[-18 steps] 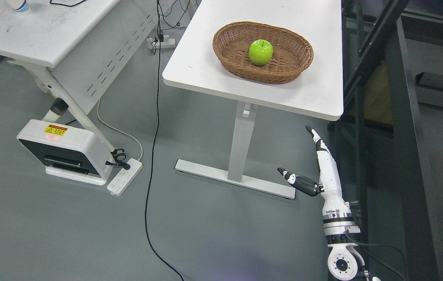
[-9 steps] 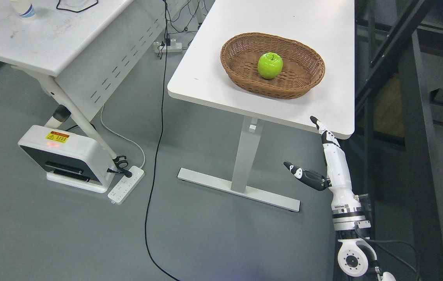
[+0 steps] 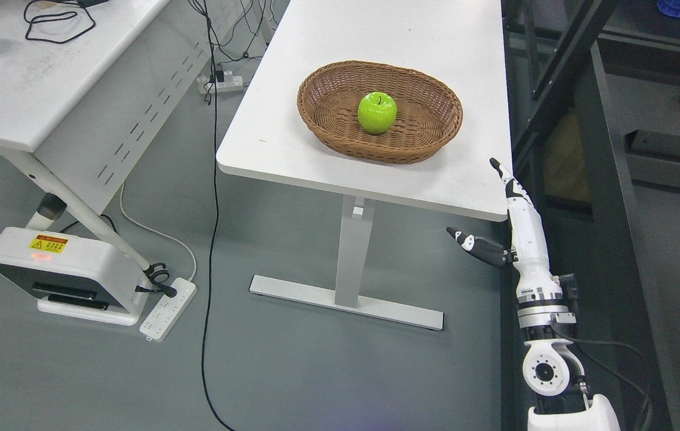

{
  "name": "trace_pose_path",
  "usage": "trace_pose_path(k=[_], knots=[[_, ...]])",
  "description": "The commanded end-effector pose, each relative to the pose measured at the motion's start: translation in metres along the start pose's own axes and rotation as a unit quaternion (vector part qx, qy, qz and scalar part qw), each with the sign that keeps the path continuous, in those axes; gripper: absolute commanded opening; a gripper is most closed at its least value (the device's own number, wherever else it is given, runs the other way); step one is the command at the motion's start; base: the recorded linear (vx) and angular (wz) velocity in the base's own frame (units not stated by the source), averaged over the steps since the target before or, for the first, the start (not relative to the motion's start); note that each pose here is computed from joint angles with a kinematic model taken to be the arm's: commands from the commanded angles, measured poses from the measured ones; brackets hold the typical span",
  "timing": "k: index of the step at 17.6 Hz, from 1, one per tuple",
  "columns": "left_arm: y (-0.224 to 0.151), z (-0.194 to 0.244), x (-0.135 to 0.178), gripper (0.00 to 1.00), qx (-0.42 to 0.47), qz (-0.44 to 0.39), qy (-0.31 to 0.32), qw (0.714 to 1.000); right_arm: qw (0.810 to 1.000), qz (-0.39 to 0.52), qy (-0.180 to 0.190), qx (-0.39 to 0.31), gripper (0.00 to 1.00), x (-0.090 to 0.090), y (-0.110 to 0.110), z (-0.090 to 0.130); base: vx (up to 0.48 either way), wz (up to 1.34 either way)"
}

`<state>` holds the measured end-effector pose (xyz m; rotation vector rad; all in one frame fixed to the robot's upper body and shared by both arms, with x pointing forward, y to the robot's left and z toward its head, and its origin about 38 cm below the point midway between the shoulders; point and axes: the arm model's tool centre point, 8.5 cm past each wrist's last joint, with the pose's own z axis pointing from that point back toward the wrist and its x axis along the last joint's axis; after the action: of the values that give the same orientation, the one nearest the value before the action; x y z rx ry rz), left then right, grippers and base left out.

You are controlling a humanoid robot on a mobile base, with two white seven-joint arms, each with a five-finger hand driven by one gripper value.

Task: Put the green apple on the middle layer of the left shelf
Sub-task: 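Drive toward the table and raise the right hand toward the wicker basket, then reach the right hand into the basket beside the green apple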

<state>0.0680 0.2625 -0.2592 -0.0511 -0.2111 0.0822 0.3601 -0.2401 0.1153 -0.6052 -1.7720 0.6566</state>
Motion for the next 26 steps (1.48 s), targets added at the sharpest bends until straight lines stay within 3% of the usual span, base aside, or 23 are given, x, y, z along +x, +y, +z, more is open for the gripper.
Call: trace_pose_path(k=[1,3,7,11,20,26], knots=[[0.011,0.001,0.001,1.00,0.009,-0.001,0.000,1.000,0.999,-0.032,-0.013,-0.004,1.00,0.013,0.015,0.002,0.122,0.05],[0.011,0.001,0.001,1.00,0.009,-0.002,0.000,1.000,0.998,-0.051,-0.030,0.013,1.00,0.031,0.034,0.000,0.131,0.08],[0.011,0.001,0.001,1.00,0.009,-0.001,0.000,1.000,0.998,-0.046,-0.043,0.012,1.00,0.039,0.032,-0.014,0.158,0.13],[0.011,0.001,0.001,1.00,0.009,-0.001,0.000,1.000,0.998,-0.035,-0.011,0.051,1.00,0.020,0.046,-0.041,0.176,0.15],[0.011,0.001,0.001,1.00,0.009,-0.001,0.000,1.000,0.995,-0.014,-0.020,0.096,1.00,0.020,0.038,-0.070,0.197,0.02],[0.011,0.001,0.001,1.00,0.009,-0.001,0.000,1.000,0.989,0.012,-0.002,0.146,1.00,-0.002,0.038,-0.058,0.127,0.00]])
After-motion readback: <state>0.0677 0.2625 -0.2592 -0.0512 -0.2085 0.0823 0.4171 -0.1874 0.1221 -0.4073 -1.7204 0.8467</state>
